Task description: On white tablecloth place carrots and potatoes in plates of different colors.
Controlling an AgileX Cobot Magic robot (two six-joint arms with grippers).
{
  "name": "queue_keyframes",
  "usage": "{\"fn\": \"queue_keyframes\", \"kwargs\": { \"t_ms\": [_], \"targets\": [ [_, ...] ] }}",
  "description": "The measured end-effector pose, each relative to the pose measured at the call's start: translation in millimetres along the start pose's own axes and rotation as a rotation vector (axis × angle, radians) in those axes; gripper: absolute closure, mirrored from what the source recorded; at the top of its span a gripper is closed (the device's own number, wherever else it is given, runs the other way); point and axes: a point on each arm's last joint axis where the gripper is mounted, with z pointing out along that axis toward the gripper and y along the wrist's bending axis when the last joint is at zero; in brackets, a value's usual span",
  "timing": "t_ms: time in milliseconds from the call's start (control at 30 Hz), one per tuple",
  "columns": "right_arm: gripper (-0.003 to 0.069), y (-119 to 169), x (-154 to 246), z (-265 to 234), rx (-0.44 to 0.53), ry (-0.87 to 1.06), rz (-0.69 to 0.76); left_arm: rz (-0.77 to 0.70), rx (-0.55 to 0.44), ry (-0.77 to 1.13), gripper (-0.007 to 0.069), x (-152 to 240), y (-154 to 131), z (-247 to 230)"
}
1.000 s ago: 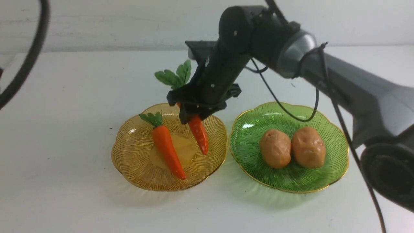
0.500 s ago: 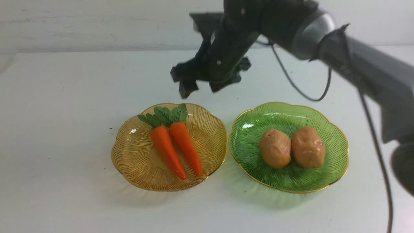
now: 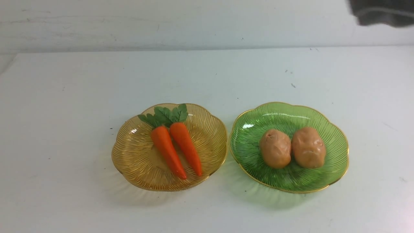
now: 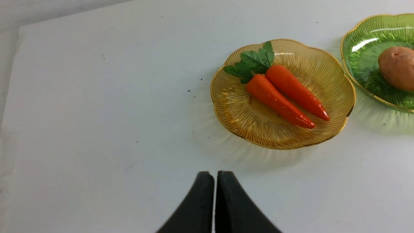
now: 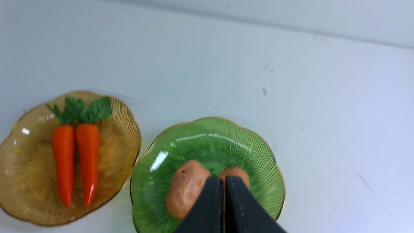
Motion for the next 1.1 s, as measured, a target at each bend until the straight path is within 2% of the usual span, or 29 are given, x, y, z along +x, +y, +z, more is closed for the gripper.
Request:
{"fn": "queue_keyframes", "kwargs": {
  "t_ms": [100, 133, 167, 233, 267, 300, 367, 500, 633, 867, 1100],
  "targets": [
    [0.067, -26, 45, -34, -0.012, -0.189, 0.059, 0.011, -0.005, 0.041, 0.0629, 7, -2, 10],
    [0.0671, -37, 70, -47, -0.04, -0.308, 0.072, 0.013, -0.006, 0.054, 0.0629, 9, -3, 13],
    [0.0673, -45, 94, -57, -0.092, -0.401, 0.074, 0.014, -0.007, 0.06, 0.0629, 10, -3, 15],
    [0.0673, -57, 136, -70, -0.137, -0.603, 0.1, 0.009, -0.007, 0.076, 0.0629, 13, -4, 19],
    [0.0673, -63, 157, -75, -0.225, -0.672, 0.108, 0.005, -0.007, 0.076, 0.0629, 13, -4, 20],
    [0.0673, -69, 176, -78, -0.182, -0.734, 0.169, -0.003, -0.005, 0.075, 0.0629, 13, -5, 21],
    [0.0673, -79, 206, -79, -0.192, -0.813, 0.23, -0.006, -0.001, 0.057, 0.0629, 12, -5, 21],
    [0.0673, -80, 222, -69, -0.169, -0.864, 0.174, -0.015, 0.016, 0.03, 0.0629, 10, -6, 21],
    [0.0673, -74, 224, -62, -0.205, -0.878, 0.135, -0.03, 0.037, -0.003, 0.0629, 14, -5, 13],
    [0.0673, -73, 225, -60, -0.206, -0.881, 0.118, -0.079, 0.09, -0.202, 0.0629, 34, 6, -27],
    [0.0673, -72, 225, -60, -0.206, -0.882, 0.116, -0.135, 0.133, -0.486, 0.0629, 70, 19, -65]
  ]
}}
